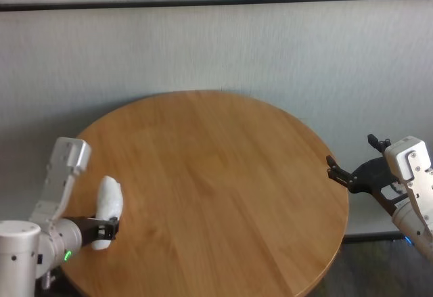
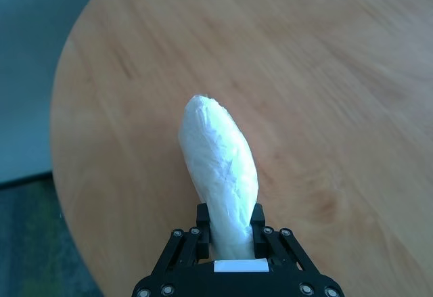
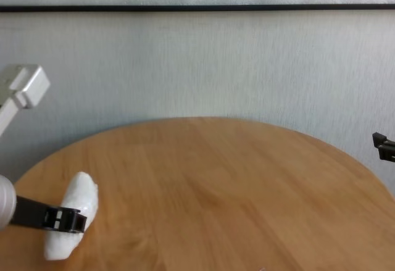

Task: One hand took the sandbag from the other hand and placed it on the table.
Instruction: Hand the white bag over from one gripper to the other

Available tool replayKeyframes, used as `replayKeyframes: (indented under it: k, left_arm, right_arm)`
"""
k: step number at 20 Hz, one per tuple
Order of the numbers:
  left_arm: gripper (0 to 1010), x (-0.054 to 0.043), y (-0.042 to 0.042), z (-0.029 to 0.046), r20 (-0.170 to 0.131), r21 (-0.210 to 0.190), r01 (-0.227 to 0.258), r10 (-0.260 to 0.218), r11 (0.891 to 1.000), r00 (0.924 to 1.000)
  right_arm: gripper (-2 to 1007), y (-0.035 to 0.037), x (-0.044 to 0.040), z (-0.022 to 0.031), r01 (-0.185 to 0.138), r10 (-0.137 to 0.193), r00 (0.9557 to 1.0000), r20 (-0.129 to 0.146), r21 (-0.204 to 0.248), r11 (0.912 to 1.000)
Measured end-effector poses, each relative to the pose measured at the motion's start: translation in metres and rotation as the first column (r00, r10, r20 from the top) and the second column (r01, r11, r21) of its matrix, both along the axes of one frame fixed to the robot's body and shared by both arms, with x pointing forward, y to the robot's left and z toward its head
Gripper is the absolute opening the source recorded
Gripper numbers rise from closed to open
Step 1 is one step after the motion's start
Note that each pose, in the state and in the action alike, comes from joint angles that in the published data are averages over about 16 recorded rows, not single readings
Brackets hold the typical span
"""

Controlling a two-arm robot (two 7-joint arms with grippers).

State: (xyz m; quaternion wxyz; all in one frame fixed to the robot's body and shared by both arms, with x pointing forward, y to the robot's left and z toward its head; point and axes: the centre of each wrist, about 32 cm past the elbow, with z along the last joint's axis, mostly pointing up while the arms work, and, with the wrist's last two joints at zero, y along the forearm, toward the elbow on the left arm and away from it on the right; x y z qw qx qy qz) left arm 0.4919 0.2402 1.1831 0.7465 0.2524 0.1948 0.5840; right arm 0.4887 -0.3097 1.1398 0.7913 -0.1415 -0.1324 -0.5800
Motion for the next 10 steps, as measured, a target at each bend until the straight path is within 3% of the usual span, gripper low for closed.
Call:
replayKeyframes:
  k: [10]
  left_arm:
    - [360, -0.0064, -0.0036, -0.0007, 0.094, 0.026, 0.042, -0.045, 0.999, 0.9946]
  right_arm:
    - [1000, 0.0, 0.0, 0.0, 0.0, 0.0, 1.0, 0.0, 0.0, 1.0]
